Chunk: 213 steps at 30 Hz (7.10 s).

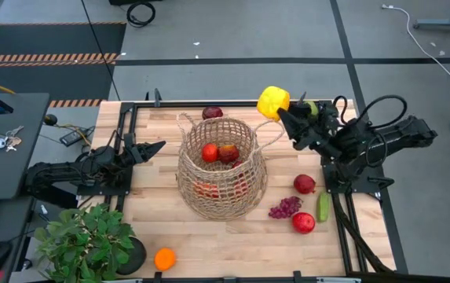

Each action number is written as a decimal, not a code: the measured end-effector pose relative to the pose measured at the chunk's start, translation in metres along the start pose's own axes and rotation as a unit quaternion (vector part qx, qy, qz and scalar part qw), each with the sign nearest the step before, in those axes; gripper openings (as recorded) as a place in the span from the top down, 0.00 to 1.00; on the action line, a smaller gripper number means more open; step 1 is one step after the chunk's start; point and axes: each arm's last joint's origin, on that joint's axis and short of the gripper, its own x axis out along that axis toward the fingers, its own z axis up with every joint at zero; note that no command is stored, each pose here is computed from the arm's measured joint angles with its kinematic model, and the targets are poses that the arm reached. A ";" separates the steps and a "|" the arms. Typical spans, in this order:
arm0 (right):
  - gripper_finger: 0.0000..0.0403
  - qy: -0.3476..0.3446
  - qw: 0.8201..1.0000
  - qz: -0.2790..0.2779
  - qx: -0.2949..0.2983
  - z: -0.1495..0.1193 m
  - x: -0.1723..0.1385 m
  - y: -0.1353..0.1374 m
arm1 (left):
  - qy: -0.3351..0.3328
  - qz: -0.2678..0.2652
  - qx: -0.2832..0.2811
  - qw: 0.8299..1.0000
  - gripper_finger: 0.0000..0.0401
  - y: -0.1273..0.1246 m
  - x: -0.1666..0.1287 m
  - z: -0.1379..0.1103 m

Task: Build produce basket
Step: Put the yellow bell pepper into the basket, then put the green apple into the basket

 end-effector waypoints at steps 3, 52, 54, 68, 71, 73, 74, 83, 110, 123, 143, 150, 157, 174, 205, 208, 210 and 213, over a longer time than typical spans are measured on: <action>0.23 0.018 0.998 -0.038 -0.042 0.002 0.004 0.002 | 0.000 0.000 0.000 1.000 0.77 0.000 0.000 0.000; 0.23 0.672 0.727 -0.090 -0.108 -0.177 0.164 -0.112 | 0.000 0.000 0.000 1.000 0.78 0.000 0.000 0.000; 0.23 0.686 0.713 -0.098 -0.107 -0.187 0.161 -0.118 | 0.000 0.000 0.000 1.000 0.78 0.000 0.000 0.000; 0.22 0.737 0.663 -0.118 -0.059 -0.198 0.151 -0.132 | 0.000 0.000 0.000 1.000 0.79 0.000 0.000 0.000; 0.18 0.734 0.665 -0.121 -0.057 -0.197 0.152 -0.135 | 0.000 0.000 0.000 1.000 0.78 0.000 0.000 0.000; 0.14 0.734 0.666 -0.125 -0.047 -0.195 0.153 -0.137 | 0.000 0.000 0.000 1.000 0.78 0.000 0.000 0.000; 0.11 0.736 0.664 -0.127 -0.039 -0.193 0.154 -0.138 | 0.000 0.000 0.000 1.000 0.77 0.000 0.000 0.000; 0.03 0.703 0.699 -0.126 -0.042 -0.162 0.179 -0.128 | 0.000 0.000 0.000 1.000 0.77 0.000 0.000 0.000; 0.09 0.560 0.778 -0.268 -0.095 0.011 0.202 -0.142 | 0.000 0.000 0.000 1.000 0.77 0.000 0.000 0.000; 0.09 0.505 0.759 -0.395 -0.111 0.031 0.197 -0.171 | 0.000 0.000 0.000 1.000 0.77 0.000 0.000 0.000; 0.13 0.574 0.696 -0.407 -0.145 0.063 0.171 -0.280 | 0.000 0.000 0.000 1.000 0.77 0.000 0.000 0.000; 0.14 0.629 0.632 -0.434 -0.130 0.031 0.145 -0.307 | 0.000 0.000 0.000 1.000 0.77 0.000 0.000 0.000; 0.14 0.639 0.604 -0.465 -0.103 0.023 0.111 -0.321 | 0.000 0.000 0.000 1.000 0.78 0.000 0.000 0.000; 0.13 0.655 0.502 -0.562 -0.055 0.018 0.013 -0.297 | 0.000 0.000 0.000 1.000 0.77 0.000 0.000 0.000; 0.06 0.769 0.372 -0.500 -0.141 -0.020 -0.011 -0.275 | 0.000 0.000 0.000 1.000 0.78 0.000 0.000 0.000; 0.06 0.771 0.368 -0.500 -0.143 -0.023 -0.011 -0.279 | 0.000 0.000 0.000 1.000 0.78 0.000 0.000 0.000; 0.06 0.785 0.347 -0.491 -0.151 -0.028 -0.011 -0.286 | 0.000 0.000 0.000 1.000 0.77 0.000 0.000 0.000; 0.06 0.819 0.283 -0.467 -0.174 -0.041 -0.013 -0.296 | 0.000 0.000 0.000 1.000 0.78 0.000 0.000 0.000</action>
